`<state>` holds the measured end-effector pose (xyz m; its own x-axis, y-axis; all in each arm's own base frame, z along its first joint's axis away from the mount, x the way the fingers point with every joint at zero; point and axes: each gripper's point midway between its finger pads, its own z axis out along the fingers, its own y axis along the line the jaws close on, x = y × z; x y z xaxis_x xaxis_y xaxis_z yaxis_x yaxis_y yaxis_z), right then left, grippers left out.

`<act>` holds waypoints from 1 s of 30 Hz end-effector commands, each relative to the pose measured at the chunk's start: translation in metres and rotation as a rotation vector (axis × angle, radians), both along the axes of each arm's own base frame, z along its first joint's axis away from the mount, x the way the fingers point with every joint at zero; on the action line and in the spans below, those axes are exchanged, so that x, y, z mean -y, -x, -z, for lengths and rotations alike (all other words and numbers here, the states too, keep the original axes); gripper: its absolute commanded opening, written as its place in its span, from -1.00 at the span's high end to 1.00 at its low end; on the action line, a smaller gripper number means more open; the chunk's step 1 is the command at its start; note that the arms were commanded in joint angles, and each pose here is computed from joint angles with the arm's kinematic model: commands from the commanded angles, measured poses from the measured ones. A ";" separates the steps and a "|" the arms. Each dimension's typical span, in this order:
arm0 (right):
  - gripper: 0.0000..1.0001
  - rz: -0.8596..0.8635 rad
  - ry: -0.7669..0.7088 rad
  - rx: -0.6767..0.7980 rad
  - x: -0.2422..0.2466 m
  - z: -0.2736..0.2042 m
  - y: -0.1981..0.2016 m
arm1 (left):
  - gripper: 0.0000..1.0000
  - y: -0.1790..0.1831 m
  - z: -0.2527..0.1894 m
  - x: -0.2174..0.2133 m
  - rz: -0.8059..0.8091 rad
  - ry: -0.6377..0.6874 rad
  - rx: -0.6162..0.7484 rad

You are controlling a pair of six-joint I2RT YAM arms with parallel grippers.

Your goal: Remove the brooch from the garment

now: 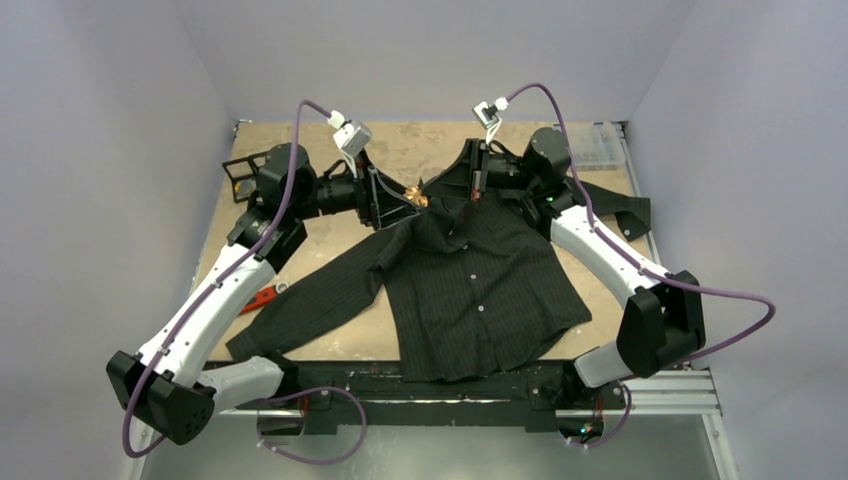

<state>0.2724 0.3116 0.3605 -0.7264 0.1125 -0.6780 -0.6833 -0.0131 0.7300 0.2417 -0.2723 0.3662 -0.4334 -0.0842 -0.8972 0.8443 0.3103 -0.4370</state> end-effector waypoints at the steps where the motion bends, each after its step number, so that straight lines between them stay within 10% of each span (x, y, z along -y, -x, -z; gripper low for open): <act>1: 1.00 0.014 -0.014 0.020 0.000 -0.004 -0.003 | -0.04 -0.003 -0.016 -0.007 -0.068 0.046 0.035; 30: 1.00 0.018 -0.022 -0.002 -0.003 -0.003 -0.009 | 0.31 -0.018 -0.008 0.000 -0.087 -0.012 0.084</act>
<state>0.2761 0.3139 0.3558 -0.7431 0.1107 -0.6600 -0.6651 -0.0135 0.7466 0.2573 -0.2688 0.3600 -0.4222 -0.1108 -0.8997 0.8141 0.3903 -0.4300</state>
